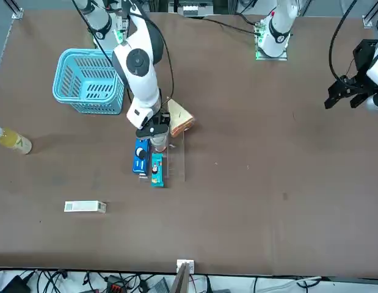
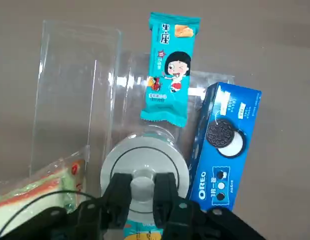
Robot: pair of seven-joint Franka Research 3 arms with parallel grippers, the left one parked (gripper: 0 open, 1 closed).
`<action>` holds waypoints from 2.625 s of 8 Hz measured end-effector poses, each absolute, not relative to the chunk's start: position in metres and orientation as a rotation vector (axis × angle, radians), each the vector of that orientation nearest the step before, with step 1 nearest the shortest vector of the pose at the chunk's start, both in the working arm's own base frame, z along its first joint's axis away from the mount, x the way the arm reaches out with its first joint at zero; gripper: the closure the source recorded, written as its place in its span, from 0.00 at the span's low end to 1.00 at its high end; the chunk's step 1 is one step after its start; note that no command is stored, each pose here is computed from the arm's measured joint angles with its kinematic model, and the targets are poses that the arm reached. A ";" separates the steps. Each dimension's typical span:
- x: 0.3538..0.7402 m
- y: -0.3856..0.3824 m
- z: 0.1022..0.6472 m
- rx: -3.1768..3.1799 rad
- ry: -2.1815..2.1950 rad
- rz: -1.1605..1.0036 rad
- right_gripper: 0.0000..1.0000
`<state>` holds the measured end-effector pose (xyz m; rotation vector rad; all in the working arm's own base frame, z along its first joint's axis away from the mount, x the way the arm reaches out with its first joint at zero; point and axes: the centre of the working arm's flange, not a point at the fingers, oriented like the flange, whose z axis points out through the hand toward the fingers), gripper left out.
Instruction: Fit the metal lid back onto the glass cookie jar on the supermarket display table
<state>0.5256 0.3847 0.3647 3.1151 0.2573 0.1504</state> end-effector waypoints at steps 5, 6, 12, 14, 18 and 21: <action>0.525 0.386 0.363 3.114 0.257 0.144 0.59; 0.525 0.386 0.363 3.114 0.257 0.144 0.59; 0.523 0.389 0.365 3.107 0.259 0.114 0.55; 0.522 0.390 0.365 3.106 0.261 0.111 0.52; 0.524 0.392 0.376 3.094 0.256 0.088 0.49; 0.530 0.393 0.404 3.090 0.244 0.089 0.47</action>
